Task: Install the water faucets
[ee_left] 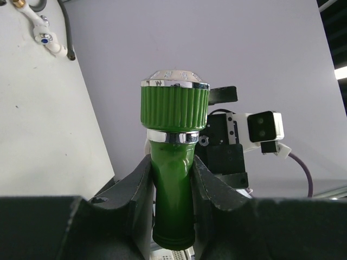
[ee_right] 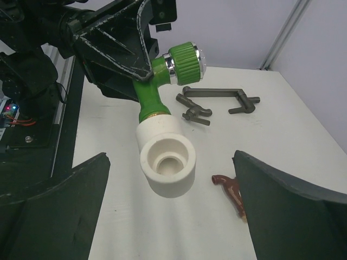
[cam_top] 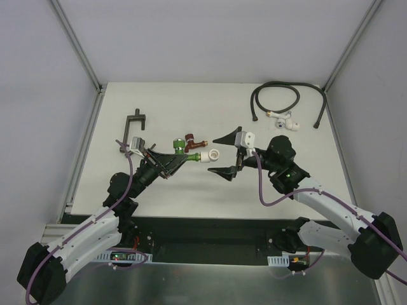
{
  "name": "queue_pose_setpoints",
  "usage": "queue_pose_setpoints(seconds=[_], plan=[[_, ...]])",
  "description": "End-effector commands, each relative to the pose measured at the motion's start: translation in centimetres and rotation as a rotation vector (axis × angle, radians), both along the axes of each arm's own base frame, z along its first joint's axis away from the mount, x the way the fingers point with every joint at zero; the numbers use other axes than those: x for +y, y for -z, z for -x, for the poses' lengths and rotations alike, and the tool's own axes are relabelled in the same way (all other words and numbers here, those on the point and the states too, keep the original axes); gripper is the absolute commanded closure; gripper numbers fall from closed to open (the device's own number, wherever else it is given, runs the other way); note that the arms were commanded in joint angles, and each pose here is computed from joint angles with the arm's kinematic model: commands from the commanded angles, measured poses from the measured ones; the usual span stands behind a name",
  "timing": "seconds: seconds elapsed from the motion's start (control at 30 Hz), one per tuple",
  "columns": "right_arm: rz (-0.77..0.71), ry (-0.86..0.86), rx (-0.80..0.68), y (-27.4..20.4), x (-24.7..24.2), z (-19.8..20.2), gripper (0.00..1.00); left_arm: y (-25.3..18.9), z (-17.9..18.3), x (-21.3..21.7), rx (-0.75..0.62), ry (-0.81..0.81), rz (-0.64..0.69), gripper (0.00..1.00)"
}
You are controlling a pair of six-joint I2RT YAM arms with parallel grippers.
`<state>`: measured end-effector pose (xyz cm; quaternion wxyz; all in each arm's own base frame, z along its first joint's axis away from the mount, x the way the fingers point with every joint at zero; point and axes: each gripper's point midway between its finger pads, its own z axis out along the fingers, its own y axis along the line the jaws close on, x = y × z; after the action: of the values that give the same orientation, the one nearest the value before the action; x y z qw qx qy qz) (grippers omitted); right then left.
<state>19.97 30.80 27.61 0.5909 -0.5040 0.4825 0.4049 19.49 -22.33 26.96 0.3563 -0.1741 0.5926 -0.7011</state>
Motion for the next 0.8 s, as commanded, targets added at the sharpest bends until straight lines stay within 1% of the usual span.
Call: queue_pose_setpoints(seconds=[0.0, 0.2, 0.33, 0.5, 0.77], plan=[[-0.07, -0.065, -0.07, -2.8, 0.1, 1.4, 0.03, -6.2, 1.5, 0.6, -0.153, 0.037, 0.12, 1.0], [-0.102, -0.111, -0.067, -3.8, 0.0, 2.6, 0.1, -6.4, 1.7, 0.4, -0.158, 0.054, 0.12, 1.0], [-0.119, -0.118, -0.068, -4.1, 0.0, 2.8, 0.14, -6.5, 1.6, -0.2, -0.159, 0.08, 0.103, 1.0], [-0.121, -0.135, -0.052, -4.0, 0.3, 2.9, 0.22, -7.1, 2.1, -0.8, -0.178, 0.132, 0.119, 1.0], [-0.115, -0.133, -0.043, -3.7, 0.5, 2.6, 0.27, -7.7, 2.2, -0.9, -0.196, 0.139, 0.124, 1.0]])
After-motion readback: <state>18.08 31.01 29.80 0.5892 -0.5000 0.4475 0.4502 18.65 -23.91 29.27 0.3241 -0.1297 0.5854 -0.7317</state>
